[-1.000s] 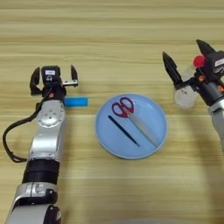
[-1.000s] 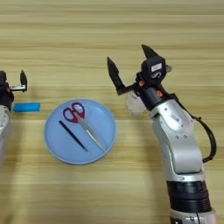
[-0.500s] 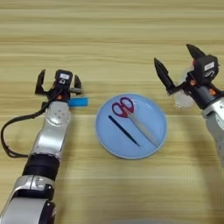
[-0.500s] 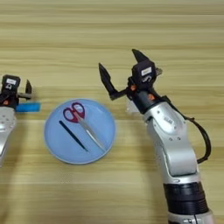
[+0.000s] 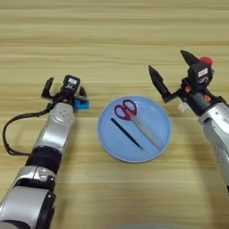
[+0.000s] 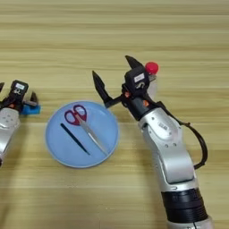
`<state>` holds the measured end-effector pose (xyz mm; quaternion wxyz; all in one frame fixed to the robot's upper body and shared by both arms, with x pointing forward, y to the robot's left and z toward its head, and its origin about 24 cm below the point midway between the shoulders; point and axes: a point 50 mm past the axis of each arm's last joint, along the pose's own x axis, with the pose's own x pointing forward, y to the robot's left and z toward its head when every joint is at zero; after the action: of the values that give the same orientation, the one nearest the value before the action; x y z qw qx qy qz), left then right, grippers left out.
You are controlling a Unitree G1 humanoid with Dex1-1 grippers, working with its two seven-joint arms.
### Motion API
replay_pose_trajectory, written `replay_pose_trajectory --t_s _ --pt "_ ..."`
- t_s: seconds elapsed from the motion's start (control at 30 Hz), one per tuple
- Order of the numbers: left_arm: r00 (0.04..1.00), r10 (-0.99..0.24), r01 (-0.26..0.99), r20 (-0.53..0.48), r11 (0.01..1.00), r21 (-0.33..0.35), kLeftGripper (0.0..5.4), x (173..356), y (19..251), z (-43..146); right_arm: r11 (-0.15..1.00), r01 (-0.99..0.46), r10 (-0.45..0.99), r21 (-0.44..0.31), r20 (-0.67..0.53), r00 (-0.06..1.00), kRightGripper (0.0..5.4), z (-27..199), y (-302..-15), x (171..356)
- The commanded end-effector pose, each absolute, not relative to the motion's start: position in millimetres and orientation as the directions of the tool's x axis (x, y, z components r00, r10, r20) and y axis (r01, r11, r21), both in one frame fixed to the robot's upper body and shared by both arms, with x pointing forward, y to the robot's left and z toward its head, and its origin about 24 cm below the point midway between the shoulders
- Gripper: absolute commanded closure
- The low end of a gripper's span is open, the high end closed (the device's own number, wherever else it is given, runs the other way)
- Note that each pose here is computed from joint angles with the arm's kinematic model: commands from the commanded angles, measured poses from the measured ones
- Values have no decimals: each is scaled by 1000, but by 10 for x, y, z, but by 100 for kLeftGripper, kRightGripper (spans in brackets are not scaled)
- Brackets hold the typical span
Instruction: Move the objects on the table
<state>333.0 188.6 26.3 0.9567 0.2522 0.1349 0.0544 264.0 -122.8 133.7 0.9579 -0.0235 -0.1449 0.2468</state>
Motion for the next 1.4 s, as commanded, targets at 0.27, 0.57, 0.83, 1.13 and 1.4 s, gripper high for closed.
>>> replay_pose_trajectory --t_s 0.27,0.57,0.83,1.13,1.4 --pt "933 181 -23 -311 892 451 0 3207 1982 169 883 -456 468 -110 259 845 4 1327 -1177 2662" --pt "922 144 21 -359 908 418 0 2987 1881 100 887 -450 461 -104 261 848 4 1330 -1165 2674" --pt "913 126 49 -388 910 412 0 2828 1835 54 891 -443 453 -98 260 853 4 1328 -1166 2687" --pt "911 110 73 -397 905 418 0 2676 1815 56 893 -440 449 -96 256 856 4 1322 -1166 2696" --pt "925 92 69 -370 914 399 0 2634 1766 154 892 -441 451 -97 245 858 4 1302 -1173 2704"
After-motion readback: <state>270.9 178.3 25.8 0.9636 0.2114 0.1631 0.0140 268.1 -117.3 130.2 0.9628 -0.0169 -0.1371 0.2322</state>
